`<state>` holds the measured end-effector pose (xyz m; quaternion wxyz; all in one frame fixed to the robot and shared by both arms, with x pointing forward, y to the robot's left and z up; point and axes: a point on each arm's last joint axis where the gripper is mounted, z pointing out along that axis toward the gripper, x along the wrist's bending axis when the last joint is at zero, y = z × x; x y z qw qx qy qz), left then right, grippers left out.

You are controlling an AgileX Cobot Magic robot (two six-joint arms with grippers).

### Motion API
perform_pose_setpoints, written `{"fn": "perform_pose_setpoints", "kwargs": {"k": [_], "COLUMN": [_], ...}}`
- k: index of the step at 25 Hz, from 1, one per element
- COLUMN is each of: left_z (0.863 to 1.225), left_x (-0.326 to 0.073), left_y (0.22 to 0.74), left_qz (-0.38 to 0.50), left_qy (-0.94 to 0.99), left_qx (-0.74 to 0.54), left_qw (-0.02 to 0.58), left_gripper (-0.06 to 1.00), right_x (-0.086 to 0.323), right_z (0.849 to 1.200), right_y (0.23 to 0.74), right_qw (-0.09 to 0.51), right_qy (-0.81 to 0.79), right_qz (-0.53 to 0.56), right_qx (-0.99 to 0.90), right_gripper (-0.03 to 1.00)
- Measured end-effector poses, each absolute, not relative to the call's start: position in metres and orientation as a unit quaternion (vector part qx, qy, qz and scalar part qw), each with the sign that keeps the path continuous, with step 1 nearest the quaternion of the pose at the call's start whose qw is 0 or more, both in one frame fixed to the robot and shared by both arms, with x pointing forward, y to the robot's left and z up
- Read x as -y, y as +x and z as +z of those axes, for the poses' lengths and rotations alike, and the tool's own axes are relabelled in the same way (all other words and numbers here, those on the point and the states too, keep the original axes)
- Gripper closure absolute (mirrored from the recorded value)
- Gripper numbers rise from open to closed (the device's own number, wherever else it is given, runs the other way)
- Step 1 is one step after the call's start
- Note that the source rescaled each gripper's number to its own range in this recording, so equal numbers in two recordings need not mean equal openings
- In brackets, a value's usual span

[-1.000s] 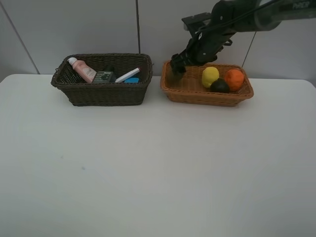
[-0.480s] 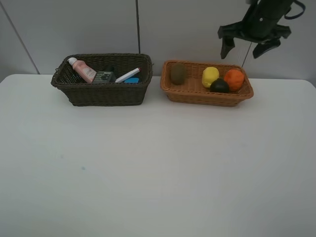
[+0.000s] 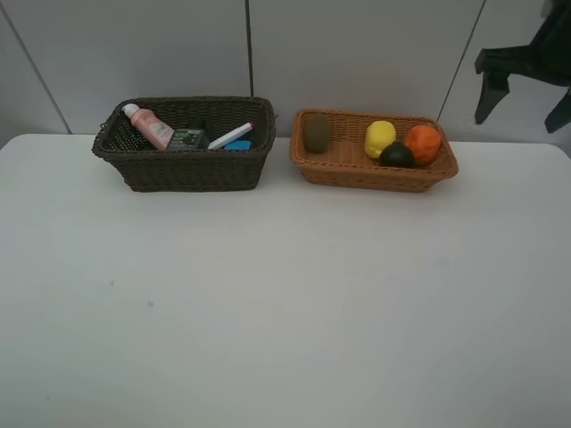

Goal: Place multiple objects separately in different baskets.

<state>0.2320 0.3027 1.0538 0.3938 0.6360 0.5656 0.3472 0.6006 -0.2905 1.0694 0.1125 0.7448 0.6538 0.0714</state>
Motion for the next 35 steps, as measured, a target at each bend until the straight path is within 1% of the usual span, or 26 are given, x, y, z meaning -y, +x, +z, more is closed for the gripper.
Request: {"fn": "perform_pose_setpoints", "kwargs": {"k": [5, 13, 20, 23, 26, 29, 35], "left_z": [1.054, 1.054, 1.054, 1.054, 1.054, 1.054, 1.054], "left_x": [-0.303, -0.303, -0.303, -0.303, -0.303, -0.303, -0.303], "left_y": [0.232, 0.232, 0.232, 0.232, 0.232, 0.232, 0.232], "left_qz": [0.347, 0.347, 0.347, 0.347, 0.347, 0.347, 0.347], "left_qy": [0.636, 0.636, 0.636, 0.636, 0.636, 0.636, 0.636], "left_qx": [-0.566, -0.566, -0.566, -0.566, -0.566, -0.566, -0.566], "left_qw": [0.394, 0.394, 0.394, 0.394, 0.394, 0.394, 0.394], "left_gripper": [-0.06, -0.06, -0.06, -0.06, -0.06, -0.06, -0.06], "right_x": [0.291, 0.296, 0.300, 0.303, 0.306, 0.307, 0.306], "right_z": [1.084, 1.105, 1.104, 1.096, 1.085, 1.076, 1.061], "right_y": [0.530, 0.408, 0.305, 0.268, 0.241, 0.223, 0.223], "right_qw": [0.135, 0.203, 0.279, 0.319, 0.350, 0.364, 0.348], "right_qy": [0.744, 0.727, 0.695, 0.674, 0.660, 0.651, 0.653], "right_qz": [0.127, 0.219, 0.320, 0.361, 0.382, 0.398, 0.374], "right_qx": [-0.642, -0.618, -0.580, -0.560, -0.544, -0.533, -0.559], "right_gripper": [-0.03, -0.03, -0.03, -0.03, -0.03, -0.03, -0.03]}}
